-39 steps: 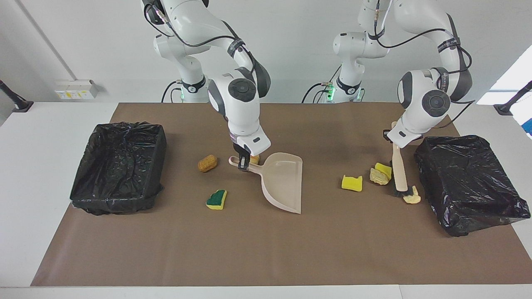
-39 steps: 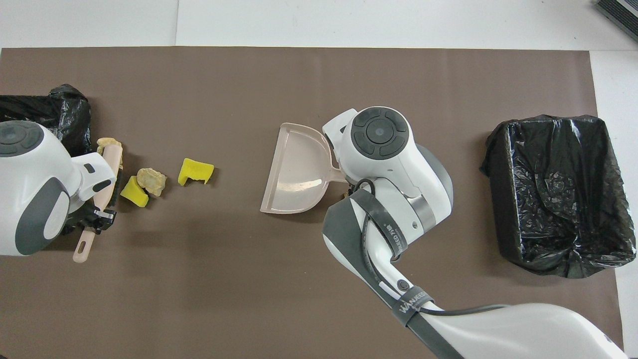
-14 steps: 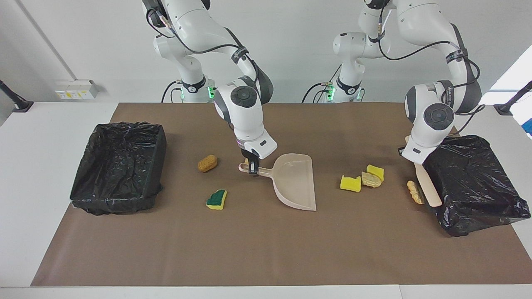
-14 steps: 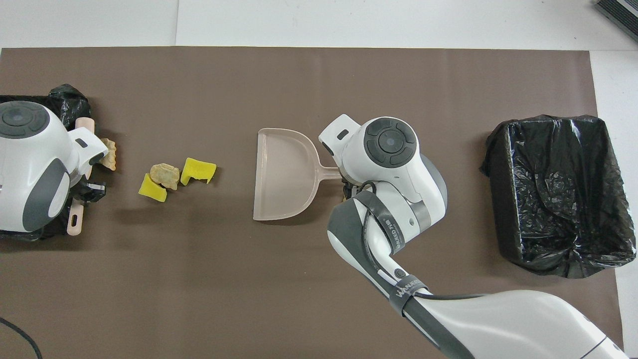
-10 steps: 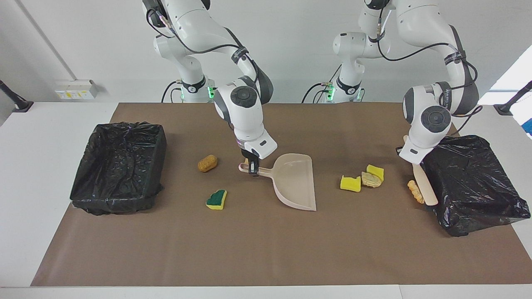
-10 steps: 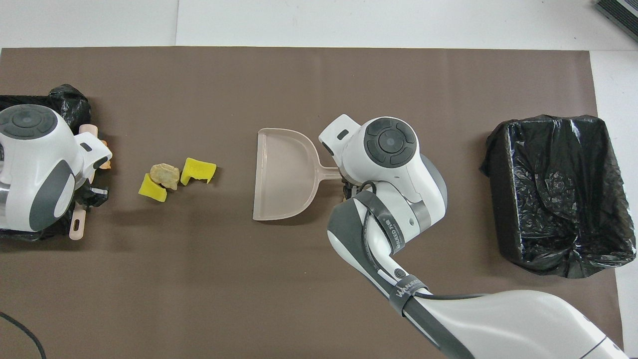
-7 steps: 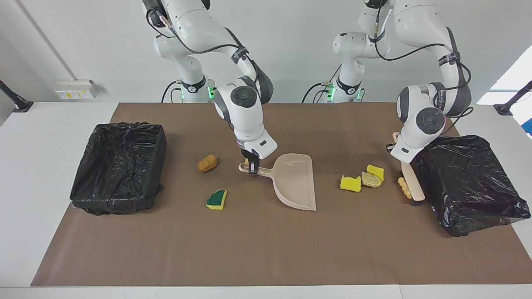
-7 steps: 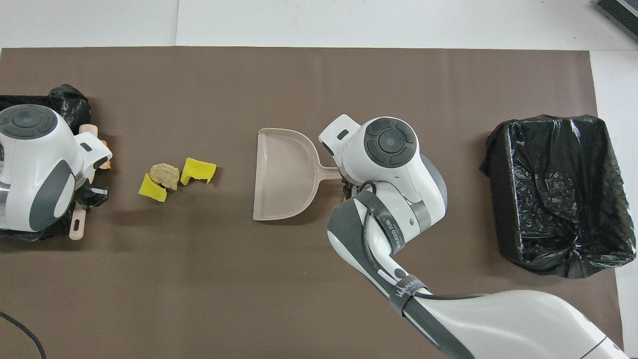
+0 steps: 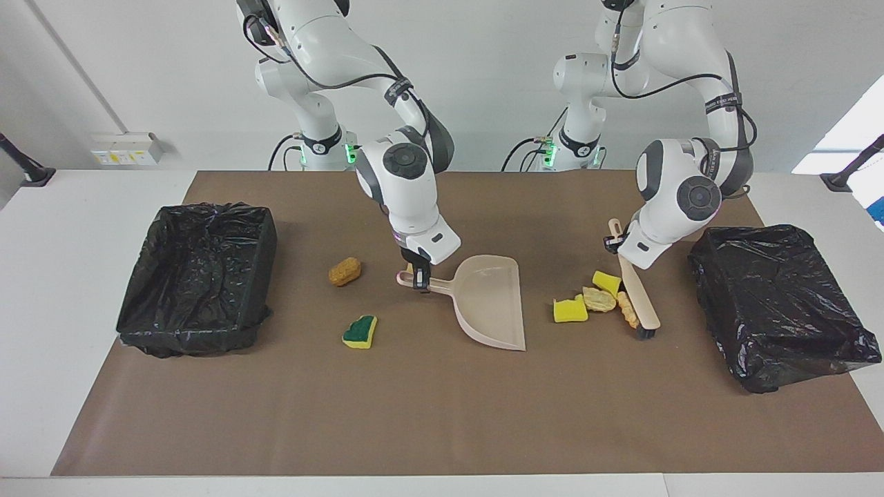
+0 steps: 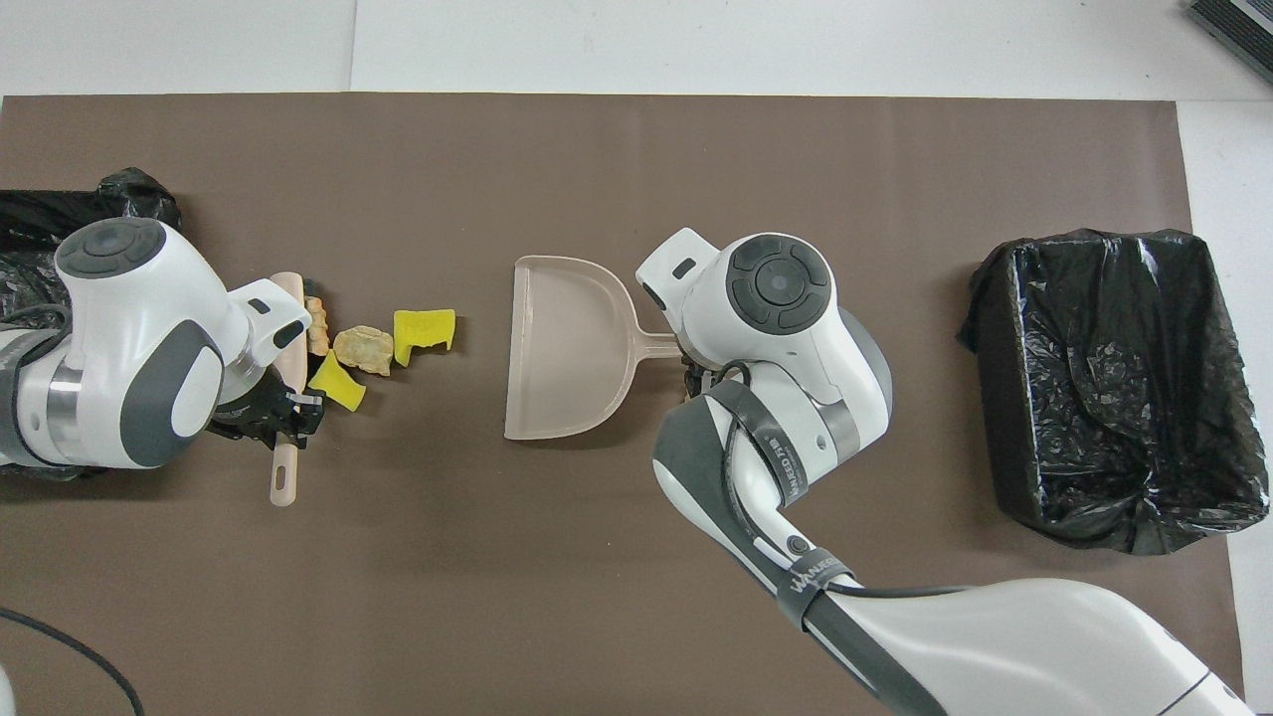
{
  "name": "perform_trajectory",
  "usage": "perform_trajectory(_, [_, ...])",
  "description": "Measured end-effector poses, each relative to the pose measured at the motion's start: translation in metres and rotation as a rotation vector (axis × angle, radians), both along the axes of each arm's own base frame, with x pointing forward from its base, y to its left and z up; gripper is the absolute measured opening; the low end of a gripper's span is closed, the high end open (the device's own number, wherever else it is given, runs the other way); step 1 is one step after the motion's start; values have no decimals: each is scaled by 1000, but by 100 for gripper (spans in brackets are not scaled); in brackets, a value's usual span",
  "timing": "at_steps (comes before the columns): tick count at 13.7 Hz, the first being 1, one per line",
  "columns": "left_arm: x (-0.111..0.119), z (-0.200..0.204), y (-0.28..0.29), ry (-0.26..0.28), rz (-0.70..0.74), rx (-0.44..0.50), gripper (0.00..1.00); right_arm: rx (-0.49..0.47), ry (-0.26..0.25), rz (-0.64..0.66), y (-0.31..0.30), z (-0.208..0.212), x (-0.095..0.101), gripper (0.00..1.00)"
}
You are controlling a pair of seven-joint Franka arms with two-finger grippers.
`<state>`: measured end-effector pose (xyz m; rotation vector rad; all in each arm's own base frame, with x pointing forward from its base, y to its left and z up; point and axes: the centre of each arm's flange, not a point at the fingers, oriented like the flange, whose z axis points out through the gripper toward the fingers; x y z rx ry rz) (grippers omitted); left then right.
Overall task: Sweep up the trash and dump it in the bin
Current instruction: 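Push the debris into the dustpan with the brush in the left gripper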
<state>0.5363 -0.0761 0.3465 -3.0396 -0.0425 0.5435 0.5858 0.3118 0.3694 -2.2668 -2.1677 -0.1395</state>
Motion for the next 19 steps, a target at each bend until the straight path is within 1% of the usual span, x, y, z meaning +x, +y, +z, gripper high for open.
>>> perform_trajectory(4, [-7, 0, -40, 7, -37, -53, 27, 0, 0, 0, 0, 0, 0, 31])
perform_trajectory(7, [-20, -1, -90, 12, -89, -100, 27, 1, 1, -2, 1, 0, -1, 31])
perform_trajectory(9, [-30, -1, -126, -3, -101, -127, 27, 4, 3, -26, 7, -1, -4, 31])
perform_trajectory(13, [-56, 4, -195, -19, -83, -159, 27, 10, 8, -60, 24, -8, -13, 31])
perform_trajectory(15, [-64, 8, -213, -20, -82, -172, 27, 11, 8, -62, 23, -10, -12, 31])
perform_trajectory(17, [-63, 14, -215, -17, -82, -173, 27, 11, 10, -62, 21, -13, -11, 31])
perform_trajectory(19, [-60, 29, -214, -11, -69, -169, 27, 11, 10, -63, 20, -13, -10, 31])
